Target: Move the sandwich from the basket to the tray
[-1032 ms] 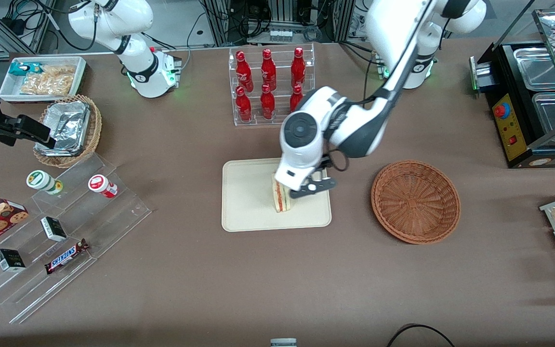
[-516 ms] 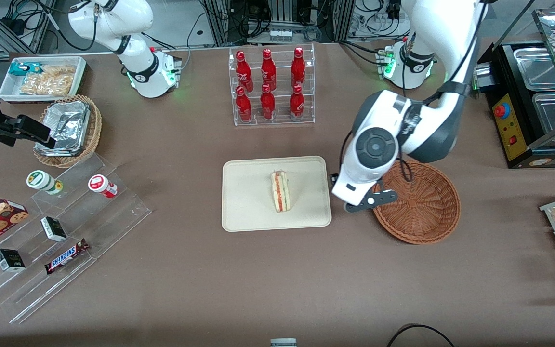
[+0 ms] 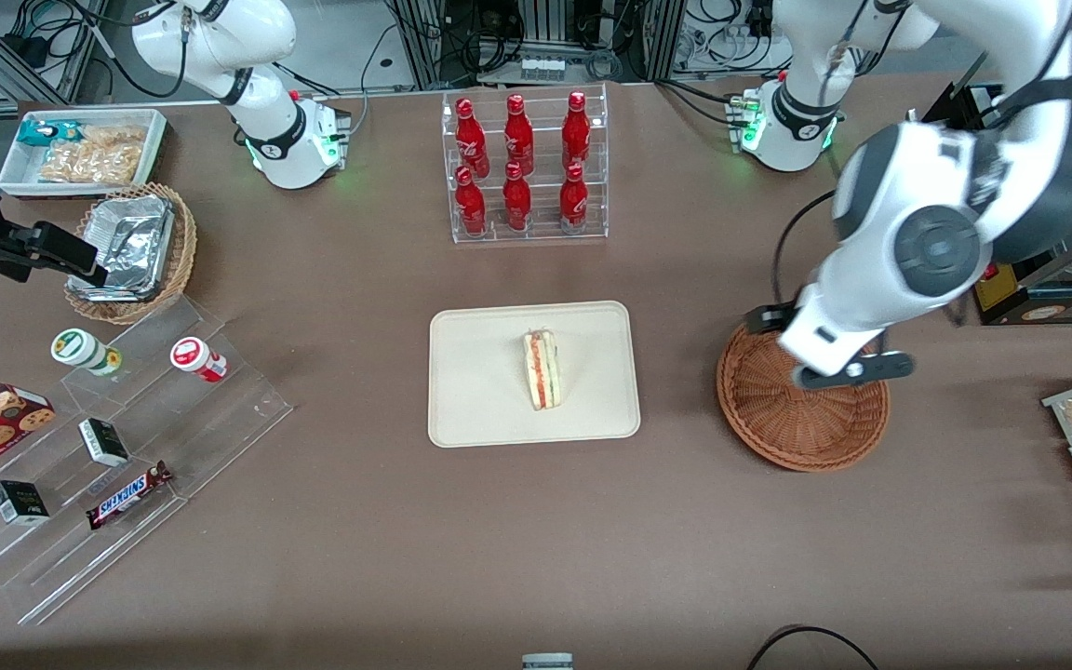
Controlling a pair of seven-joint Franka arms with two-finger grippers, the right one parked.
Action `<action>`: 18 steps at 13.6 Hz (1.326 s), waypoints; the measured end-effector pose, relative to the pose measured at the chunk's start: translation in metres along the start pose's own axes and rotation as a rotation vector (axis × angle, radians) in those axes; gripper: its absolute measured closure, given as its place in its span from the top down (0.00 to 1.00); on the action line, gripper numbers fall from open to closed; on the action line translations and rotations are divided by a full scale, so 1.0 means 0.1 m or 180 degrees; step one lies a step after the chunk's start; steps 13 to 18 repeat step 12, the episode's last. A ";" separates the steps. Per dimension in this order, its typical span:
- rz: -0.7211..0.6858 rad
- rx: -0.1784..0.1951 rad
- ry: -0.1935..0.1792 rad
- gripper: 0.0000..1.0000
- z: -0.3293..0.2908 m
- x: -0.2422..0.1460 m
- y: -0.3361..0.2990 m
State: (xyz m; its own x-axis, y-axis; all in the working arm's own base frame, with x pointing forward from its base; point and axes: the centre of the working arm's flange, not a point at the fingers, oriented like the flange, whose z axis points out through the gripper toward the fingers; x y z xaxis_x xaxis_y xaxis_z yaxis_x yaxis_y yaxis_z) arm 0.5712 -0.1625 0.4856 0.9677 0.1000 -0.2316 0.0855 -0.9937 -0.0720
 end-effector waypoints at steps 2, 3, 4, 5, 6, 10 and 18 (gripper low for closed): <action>0.0054 -0.0059 0.0015 1.00 -0.20 -0.08 -0.27; 0.0106 -0.0080 0.0029 1.00 -0.29 -0.12 -0.39; 0.0164 -0.0096 0.0040 1.00 -0.37 -0.16 -0.52; 0.0226 -0.0109 0.0047 1.00 -0.44 -0.20 -0.65; 0.0278 -0.0120 0.0050 1.00 -0.50 -0.24 -0.77; 0.0273 -0.0081 0.0178 1.00 -0.71 -0.34 -1.06; 0.0249 -0.0056 0.0241 1.00 -0.80 -0.39 -1.11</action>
